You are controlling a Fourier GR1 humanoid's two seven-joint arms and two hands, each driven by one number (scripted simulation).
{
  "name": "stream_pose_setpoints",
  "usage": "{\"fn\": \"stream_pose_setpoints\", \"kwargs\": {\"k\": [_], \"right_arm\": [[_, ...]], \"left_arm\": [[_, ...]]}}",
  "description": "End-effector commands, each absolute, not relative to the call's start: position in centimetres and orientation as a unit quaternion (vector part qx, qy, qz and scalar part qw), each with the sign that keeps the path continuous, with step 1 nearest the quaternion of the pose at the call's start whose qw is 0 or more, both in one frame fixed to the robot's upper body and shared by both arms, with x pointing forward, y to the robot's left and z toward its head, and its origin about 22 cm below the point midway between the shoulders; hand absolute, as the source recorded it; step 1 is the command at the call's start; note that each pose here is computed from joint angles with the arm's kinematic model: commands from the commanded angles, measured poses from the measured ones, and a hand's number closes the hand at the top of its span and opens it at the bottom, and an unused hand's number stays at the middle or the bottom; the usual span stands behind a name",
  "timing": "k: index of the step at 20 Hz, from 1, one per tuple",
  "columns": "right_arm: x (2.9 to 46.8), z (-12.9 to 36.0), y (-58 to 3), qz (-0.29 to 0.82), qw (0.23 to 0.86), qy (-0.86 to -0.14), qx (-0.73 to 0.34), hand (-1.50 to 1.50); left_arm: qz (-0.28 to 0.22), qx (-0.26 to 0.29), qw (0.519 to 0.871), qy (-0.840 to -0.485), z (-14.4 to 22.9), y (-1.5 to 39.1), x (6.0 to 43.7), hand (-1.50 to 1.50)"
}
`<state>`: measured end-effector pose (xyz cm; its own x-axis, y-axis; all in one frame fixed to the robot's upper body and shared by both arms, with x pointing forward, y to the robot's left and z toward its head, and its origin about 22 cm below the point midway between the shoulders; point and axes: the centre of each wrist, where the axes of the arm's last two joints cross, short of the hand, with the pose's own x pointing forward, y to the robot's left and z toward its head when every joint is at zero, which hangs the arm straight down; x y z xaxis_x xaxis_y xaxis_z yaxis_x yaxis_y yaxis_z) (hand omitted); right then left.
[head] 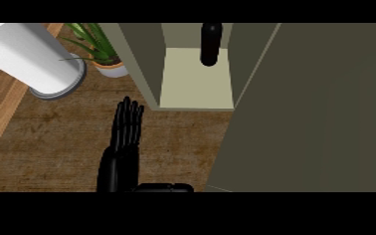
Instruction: Pick up the wine, place it into the cabinet and close the cabinet
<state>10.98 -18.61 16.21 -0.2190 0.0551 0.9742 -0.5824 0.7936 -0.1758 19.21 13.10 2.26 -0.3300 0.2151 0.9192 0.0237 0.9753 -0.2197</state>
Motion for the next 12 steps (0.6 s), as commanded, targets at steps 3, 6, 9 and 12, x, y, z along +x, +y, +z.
{"fn": "stream_pose_setpoints", "kwargs": {"k": [3, 6, 9, 12], "right_arm": [[7.1, 19.0, -17.3, 0.304, 0.554, -0.722, 0.281, 1.50], [6.7, 19.9, -17.2, 0.324, 0.545, -0.718, 0.287, 1.50], [7.4, 19.6, -15.7, 0.327, 0.538, -0.723, 0.284, 1.50], [8.0, 19.5, -14.1, 0.322, 0.544, -0.715, 0.298, 1.50]], "left_arm": [[0.089, -0.065, 0.574, -0.811, 2.5, 16.5, 16.5, -1.50], [0.074, -0.050, 0.576, -0.812, 2.8, 17.9, 14.9, -1.50], [0.088, -0.059, 0.568, -0.816, 3.6, 20.5, 14.3, -1.50], [0.092, -0.036, 0.558, -0.824, 3.2, 22.7, 14.8, -1.50]]}}
